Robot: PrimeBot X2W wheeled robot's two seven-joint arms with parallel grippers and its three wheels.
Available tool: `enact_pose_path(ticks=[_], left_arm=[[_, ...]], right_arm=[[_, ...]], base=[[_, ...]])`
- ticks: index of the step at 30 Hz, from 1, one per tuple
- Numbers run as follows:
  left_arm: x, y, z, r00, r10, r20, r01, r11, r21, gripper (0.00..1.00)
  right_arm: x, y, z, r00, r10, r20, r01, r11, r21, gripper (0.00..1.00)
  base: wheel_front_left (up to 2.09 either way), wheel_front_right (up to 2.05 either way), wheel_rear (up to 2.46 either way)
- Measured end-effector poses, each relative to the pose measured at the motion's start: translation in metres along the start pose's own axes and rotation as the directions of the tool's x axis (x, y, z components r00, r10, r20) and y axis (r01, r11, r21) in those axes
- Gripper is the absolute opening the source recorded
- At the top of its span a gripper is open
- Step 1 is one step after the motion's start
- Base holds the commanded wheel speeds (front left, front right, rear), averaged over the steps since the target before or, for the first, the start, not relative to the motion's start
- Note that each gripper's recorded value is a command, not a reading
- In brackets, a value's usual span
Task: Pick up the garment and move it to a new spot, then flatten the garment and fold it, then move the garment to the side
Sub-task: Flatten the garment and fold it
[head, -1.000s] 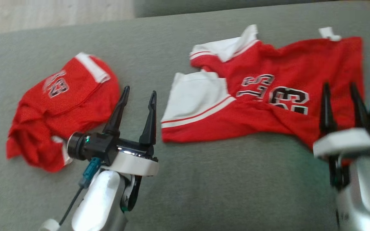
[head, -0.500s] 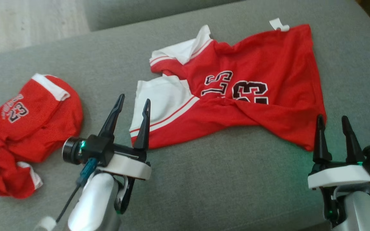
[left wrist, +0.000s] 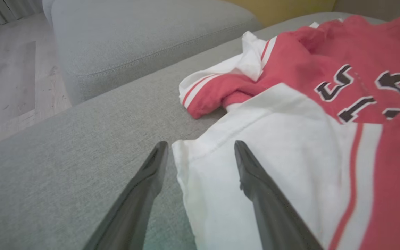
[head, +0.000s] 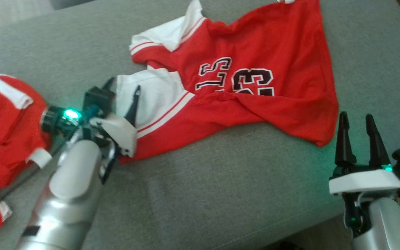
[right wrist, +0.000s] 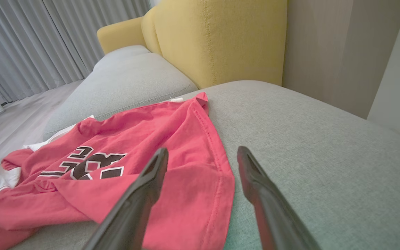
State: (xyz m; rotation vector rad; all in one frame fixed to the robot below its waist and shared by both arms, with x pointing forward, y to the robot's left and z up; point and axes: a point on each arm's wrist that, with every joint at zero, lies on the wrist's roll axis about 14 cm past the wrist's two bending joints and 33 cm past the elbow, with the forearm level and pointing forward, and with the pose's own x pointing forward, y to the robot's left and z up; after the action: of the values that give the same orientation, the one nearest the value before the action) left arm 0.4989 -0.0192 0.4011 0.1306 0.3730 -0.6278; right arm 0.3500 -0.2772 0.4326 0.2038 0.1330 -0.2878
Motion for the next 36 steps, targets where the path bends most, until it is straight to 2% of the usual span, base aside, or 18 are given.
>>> enact_pose_path(ticks=[4, 12, 13, 14, 15, 19, 23, 28, 32, 36], left_arm=[[0.017, 0.011, -0.016, 0.996, 0.018, -0.089, -0.015, 0.999, 0.030, 1.00], [0.025, 0.014, -0.026, 0.989, 0.010, -0.144, -0.007, 1.000, 0.021, 1.00], [0.026, 0.012, -0.027, 0.988, -0.004, -0.157, 0.006, 1.000, 0.010, 0.84], [0.026, 0.012, -0.027, 0.987, -0.011, -0.158, 0.013, 1.000, 0.009, 0.21], [0.027, 0.011, -0.026, 0.988, -0.015, -0.156, 0.017, 1.000, 0.011, 0.00], [0.025, 0.010, -0.018, 0.995, -0.022, -0.100, 0.023, 1.000, 0.016, 0.00], [0.018, 0.016, 0.018, 0.997, -0.003, 0.075, 0.000, 1.000, 0.031, 0.00], [-0.001, 0.015, 0.073, 0.955, -0.010, 0.298, -0.013, 0.997, 0.075, 0.00], [-0.023, 0.008, 0.086, 0.928, -0.038, 0.370, -0.005, 0.993, 0.115, 0.00], [-0.048, 0.003, 0.089, 0.909, -0.049, 0.415, -0.014, 0.989, 0.148, 0.00]], right_arm=[[0.001, -0.005, 0.000, 1.000, -0.017, -0.002, 0.016, 1.000, -0.002, 1.00], [-0.002, -0.011, -0.001, 0.999, -0.037, -0.007, 0.037, 0.999, -0.001, 1.00], [-0.002, -0.012, -0.001, 0.999, -0.038, -0.008, 0.038, 0.999, -0.002, 1.00], [-0.002, -0.011, -0.001, 0.999, -0.037, -0.008, 0.037, 0.999, -0.002, 1.00], [-0.001, -0.011, -0.001, 0.999, -0.037, -0.008, 0.037, 0.999, -0.002, 1.00], [-0.001, -0.010, -0.003, 0.999, -0.032, -0.012, 0.032, 0.999, 0.000, 1.00], [-0.001, -0.005, -0.010, 0.999, -0.016, -0.036, 0.016, 1.000, -0.008, 1.00], [-0.007, -0.004, -0.032, 0.995, -0.012, -0.103, 0.011, 1.000, -0.013, 1.00], [-0.017, -0.009, -0.056, 0.983, -0.030, -0.182, 0.031, 1.000, 0.004, 1.00], [-0.023, -0.007, -0.076, 0.968, -0.035, -0.248, 0.053, 0.996, 0.066, 1.00]], base=[[0.00, 0.00, 0.00], [0.00, 0.00, 0.00], [0.00, 0.00, 0.00], [0.00, 0.00, 0.00], [0.00, 0.00, 0.00], [0.00, 0.00, 0.00], [0.00, 0.00, 0.00], [0.00, 0.00, 0.00], [0.00, 0.00, 0.00], [0.00, 0.00, 0.00]])
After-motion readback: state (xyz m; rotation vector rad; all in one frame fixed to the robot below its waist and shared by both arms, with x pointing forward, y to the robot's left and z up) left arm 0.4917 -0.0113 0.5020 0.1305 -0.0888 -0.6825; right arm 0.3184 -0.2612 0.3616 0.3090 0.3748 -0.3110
